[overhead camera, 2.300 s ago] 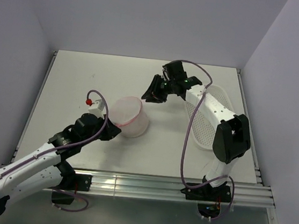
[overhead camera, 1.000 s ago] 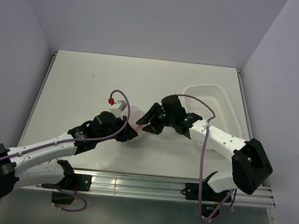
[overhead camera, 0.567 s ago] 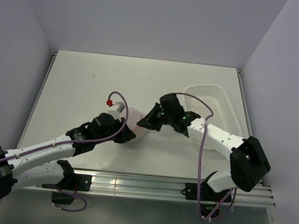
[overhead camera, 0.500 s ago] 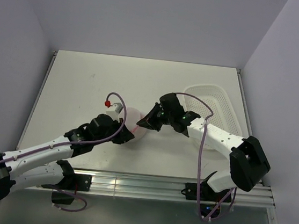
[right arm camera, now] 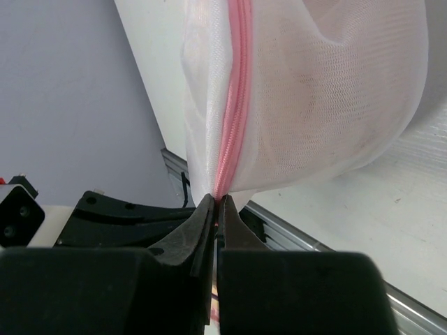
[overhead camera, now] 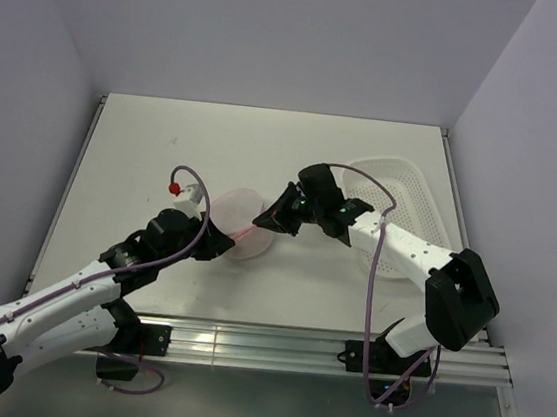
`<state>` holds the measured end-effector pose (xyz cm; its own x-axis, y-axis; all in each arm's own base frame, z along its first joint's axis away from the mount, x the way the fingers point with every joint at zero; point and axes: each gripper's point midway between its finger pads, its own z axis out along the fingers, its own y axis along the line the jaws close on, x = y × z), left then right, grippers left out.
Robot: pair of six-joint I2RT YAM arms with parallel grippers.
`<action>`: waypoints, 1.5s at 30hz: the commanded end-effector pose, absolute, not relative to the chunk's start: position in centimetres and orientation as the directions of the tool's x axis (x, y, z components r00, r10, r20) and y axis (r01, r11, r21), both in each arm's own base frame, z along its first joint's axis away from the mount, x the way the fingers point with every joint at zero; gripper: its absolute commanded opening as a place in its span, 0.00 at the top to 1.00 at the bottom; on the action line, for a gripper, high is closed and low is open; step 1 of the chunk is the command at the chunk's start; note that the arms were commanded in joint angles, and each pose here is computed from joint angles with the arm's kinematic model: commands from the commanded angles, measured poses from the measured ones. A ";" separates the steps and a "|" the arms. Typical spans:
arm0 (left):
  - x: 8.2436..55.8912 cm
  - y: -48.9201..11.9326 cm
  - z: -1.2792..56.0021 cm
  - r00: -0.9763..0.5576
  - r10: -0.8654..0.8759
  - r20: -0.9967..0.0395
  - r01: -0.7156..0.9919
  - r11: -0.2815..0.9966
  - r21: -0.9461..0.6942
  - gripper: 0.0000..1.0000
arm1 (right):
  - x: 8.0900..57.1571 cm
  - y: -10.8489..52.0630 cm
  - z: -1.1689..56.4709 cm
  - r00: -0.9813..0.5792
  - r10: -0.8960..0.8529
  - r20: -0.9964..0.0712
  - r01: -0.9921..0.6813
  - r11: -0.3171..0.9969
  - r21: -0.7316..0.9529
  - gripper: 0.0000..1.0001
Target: Place the bra in the laundry bag and zip it closed
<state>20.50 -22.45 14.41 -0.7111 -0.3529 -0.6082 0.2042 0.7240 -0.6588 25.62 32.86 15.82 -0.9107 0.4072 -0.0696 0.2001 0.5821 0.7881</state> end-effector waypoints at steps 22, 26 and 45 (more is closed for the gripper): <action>21.1 -19.0 16.3 -0.663 -0.350 -0.662 0.145 0.808 -0.571 0.14 | 32.4 34.2 21.5 -0.879 0.414 -0.238 0.065 0.598 0.799 1.00; 21.6 -18.0 20.3 -0.593 -0.389 -0.704 0.151 0.806 -0.573 0.13 | 34.4 36.0 23.7 -0.880 0.403 -0.253 0.031 0.580 0.814 1.00; 22.5 -18.4 22.6 -0.547 -0.400 -0.735 0.194 0.793 -0.577 0.11 | 36.8 37.0 22.0 -0.847 0.388 -0.363 -0.070 0.595 0.801 0.00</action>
<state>21.84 -18.11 21.18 -0.5792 -0.3967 -0.7122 0.1597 0.8014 -0.5764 37.01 37.79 16.52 -0.8979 0.3808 -0.2208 0.0809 0.6358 0.7676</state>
